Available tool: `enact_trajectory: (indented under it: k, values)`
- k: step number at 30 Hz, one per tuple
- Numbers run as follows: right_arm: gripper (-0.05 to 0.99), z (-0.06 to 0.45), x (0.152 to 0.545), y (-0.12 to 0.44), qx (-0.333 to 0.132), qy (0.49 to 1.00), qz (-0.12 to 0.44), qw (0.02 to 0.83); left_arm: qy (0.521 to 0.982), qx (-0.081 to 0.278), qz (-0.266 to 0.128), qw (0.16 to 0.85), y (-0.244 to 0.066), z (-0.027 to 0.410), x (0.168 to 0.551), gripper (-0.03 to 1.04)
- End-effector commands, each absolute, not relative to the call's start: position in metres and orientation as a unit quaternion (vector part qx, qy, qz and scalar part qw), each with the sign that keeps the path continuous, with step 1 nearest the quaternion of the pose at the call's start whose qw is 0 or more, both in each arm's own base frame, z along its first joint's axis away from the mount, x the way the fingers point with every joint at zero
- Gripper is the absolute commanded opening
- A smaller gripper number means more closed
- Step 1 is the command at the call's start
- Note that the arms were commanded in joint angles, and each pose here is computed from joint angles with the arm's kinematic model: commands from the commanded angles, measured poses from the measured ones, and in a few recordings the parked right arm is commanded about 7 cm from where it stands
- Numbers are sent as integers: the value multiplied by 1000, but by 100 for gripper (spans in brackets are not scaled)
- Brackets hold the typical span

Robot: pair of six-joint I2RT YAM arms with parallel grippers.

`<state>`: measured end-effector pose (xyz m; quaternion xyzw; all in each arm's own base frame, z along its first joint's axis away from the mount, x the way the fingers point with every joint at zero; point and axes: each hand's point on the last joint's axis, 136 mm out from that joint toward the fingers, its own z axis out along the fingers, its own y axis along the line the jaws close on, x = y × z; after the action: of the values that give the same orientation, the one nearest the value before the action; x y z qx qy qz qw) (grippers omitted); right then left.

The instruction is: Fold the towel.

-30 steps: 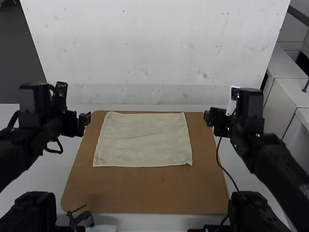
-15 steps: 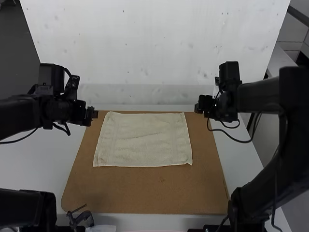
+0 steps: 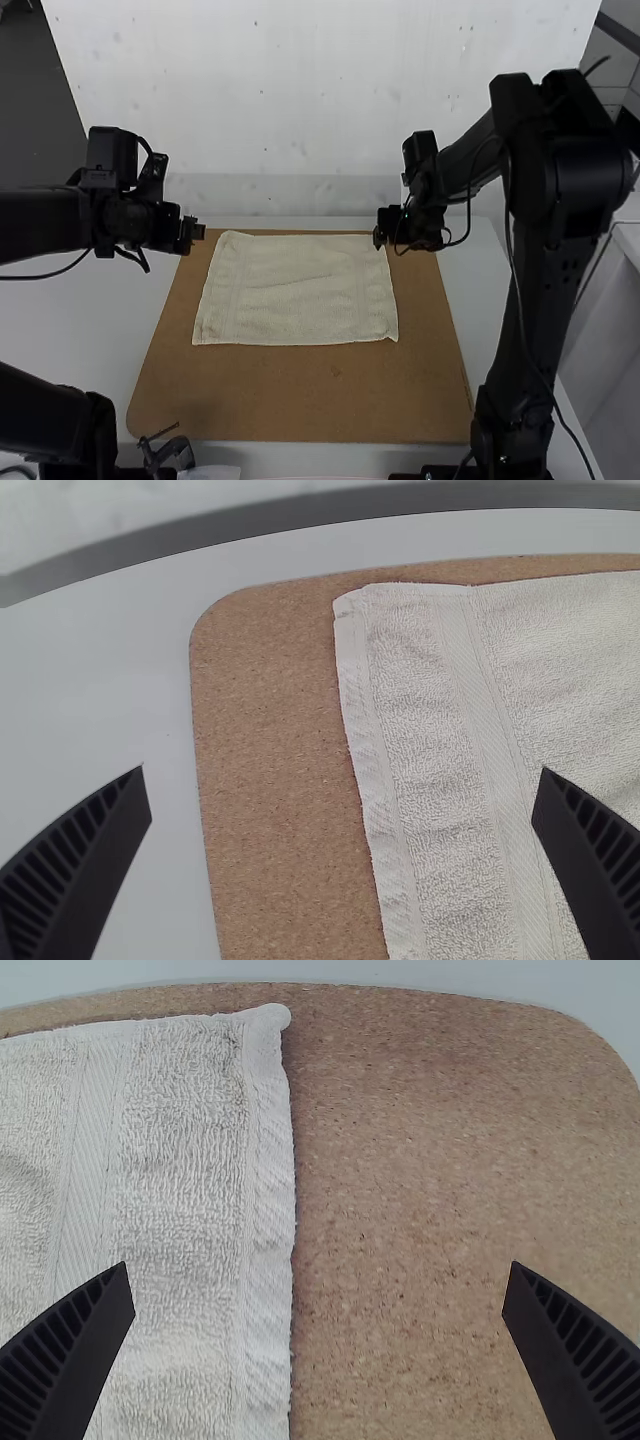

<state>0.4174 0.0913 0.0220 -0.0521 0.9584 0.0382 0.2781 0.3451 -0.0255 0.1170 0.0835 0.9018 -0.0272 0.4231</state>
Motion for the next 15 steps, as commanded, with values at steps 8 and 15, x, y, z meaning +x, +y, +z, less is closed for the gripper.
enact_trajectory:
  k: [8, 15]
  values:
    - [96, 2, 453, 116, -28, 960, 19, 277, 899, 80, -25, 430, -20, 121, 359, 98]
    - [96, -12, 468, 121, -15, 961, 11, 275, 900, 80, -25, 428, -19, 115, 361, 98]
